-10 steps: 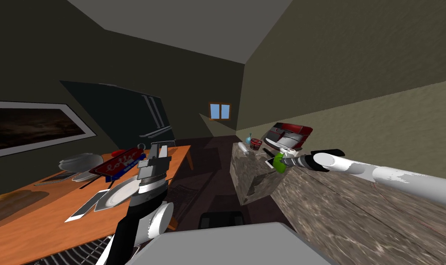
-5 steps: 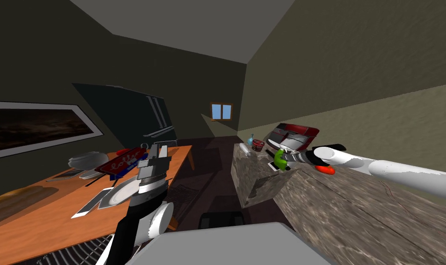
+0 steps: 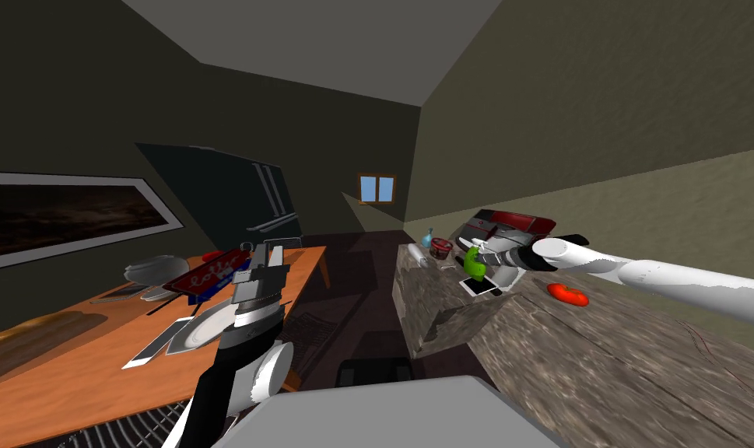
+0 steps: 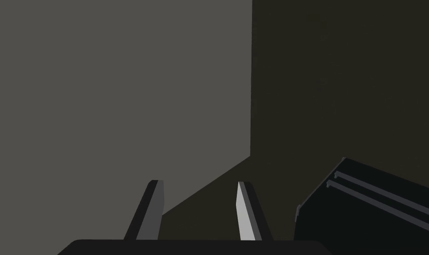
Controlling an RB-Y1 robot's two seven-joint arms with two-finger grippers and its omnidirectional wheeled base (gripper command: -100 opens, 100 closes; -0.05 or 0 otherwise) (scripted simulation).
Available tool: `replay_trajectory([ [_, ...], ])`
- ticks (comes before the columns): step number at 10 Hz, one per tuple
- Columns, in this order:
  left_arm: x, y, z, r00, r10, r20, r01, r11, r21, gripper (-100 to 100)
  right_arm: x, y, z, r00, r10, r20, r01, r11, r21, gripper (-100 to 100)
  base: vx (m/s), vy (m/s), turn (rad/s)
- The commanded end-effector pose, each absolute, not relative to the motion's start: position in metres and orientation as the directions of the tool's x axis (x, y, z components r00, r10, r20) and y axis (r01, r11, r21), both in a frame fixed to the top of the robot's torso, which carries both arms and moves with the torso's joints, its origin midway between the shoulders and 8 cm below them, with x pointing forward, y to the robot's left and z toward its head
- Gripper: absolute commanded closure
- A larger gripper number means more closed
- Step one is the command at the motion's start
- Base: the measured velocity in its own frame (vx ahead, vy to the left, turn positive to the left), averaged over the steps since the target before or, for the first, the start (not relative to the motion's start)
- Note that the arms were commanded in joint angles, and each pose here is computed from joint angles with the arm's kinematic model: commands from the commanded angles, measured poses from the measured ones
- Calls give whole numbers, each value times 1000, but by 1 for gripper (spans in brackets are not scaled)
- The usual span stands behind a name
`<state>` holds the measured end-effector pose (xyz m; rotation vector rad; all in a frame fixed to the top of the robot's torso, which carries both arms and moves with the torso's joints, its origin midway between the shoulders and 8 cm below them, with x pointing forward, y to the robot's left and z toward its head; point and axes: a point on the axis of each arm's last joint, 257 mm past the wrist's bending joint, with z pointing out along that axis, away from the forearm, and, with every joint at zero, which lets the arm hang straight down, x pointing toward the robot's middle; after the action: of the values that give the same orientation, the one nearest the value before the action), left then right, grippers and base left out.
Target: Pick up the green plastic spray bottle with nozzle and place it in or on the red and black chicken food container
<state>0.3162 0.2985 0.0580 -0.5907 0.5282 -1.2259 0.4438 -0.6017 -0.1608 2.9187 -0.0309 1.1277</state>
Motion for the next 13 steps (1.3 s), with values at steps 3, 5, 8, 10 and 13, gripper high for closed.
replay_trajectory([
  [3, 316, 298, 58, 256, -965, -57, 704, 227, -672, 0, 457, -603, -145, 726, -6, 687, -14, -1000, 7, 100, 40, -9, 33],
  [5, 316, 298, 58, 256, -965, -57, 704, 227, -672, 0, 464, -605, -133, 717, -2, 697, -9, -1000, 7, 100, 71, -15, 65],
  [8, 316, 298, 58, 256, -965, -57, 704, 227, -672, 0, 470, -608, -122, 709, 2, 705, -5, -1000, 8, 100, 50, -9, 38],
  [10, 316, 298, 58, 256, -965, -57, 704, 227, -672, 0, 476, -610, -111, 700, 6, 714, 0, -1000, 8, 100, 83, -13, 59],
  [13, 316, 298, 58, 256, -965, -57, 704, 227, -672, 0, 484, -613, -92, 685, 13, 728, 9, -1000, 9, 100, 82, -28, 64],
])
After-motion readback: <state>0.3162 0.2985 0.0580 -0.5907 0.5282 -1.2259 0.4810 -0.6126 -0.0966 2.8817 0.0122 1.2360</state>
